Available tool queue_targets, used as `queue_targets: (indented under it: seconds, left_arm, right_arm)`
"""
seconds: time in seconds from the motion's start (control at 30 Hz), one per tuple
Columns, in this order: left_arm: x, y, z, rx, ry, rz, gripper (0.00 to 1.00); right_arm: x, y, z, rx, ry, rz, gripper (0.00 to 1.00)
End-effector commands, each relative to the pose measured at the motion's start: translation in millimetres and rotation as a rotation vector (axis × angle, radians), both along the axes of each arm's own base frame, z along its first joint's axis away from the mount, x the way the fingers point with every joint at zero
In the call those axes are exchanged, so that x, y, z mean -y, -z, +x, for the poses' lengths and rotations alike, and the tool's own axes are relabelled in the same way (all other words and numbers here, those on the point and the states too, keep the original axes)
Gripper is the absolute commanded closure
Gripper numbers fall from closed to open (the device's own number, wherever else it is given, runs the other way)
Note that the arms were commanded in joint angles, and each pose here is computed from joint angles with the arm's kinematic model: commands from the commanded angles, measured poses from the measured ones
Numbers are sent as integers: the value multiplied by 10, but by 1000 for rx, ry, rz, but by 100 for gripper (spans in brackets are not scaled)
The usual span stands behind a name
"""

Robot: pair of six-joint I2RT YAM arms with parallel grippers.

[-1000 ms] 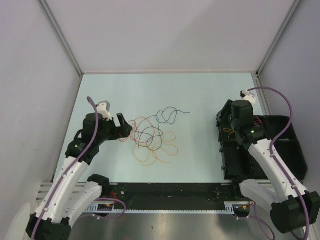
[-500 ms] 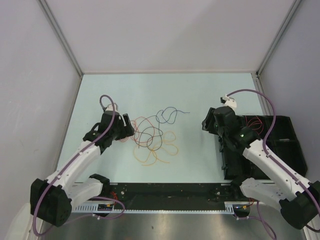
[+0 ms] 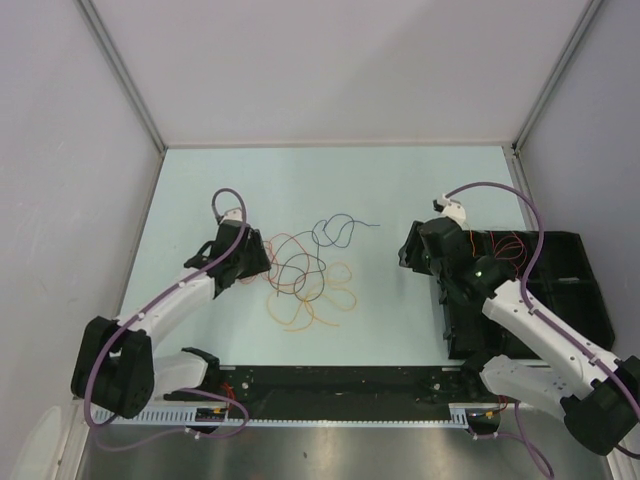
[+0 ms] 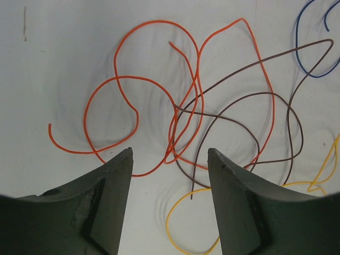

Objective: Untangle the cables

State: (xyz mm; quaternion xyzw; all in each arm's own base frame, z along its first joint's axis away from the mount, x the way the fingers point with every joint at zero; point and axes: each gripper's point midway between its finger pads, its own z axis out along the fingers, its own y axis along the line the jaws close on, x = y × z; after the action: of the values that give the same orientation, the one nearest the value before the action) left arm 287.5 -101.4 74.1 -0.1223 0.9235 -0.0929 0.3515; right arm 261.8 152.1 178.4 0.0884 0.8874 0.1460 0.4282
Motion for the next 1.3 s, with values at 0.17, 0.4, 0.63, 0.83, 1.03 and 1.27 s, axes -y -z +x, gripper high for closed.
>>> queue_targets:
  seconds: [0.17, 0.4, 0.63, 0.83, 1.03, 1.27]
  left_arm:
    - [35, 234, 113, -20, 5, 22, 44]
    - [53, 250, 151, -28, 20, 31, 94]
    - [92, -308, 87, 72, 32, -24, 100]
    - [164, -1289, -34, 229, 108, -88, 100]
    - [453, -2447, -416, 534, 380, -243, 100]
    - [736, -2470, -939, 595, 678, -346, 100]
  right_arm:
    - [-35, 23, -9, 0, 9, 12, 48]
    - [-13, 34, -45, -6, 11, 6, 49]
    - [-62, -44, -68, 11, -12, 35, 49]
    - [-406, -390, -94, 106, -175, 171, 49]
    - [-941, -843, -283, 193, -435, 355, 48]
    - [-1468, -1159, -632, 261, -655, 462, 47]
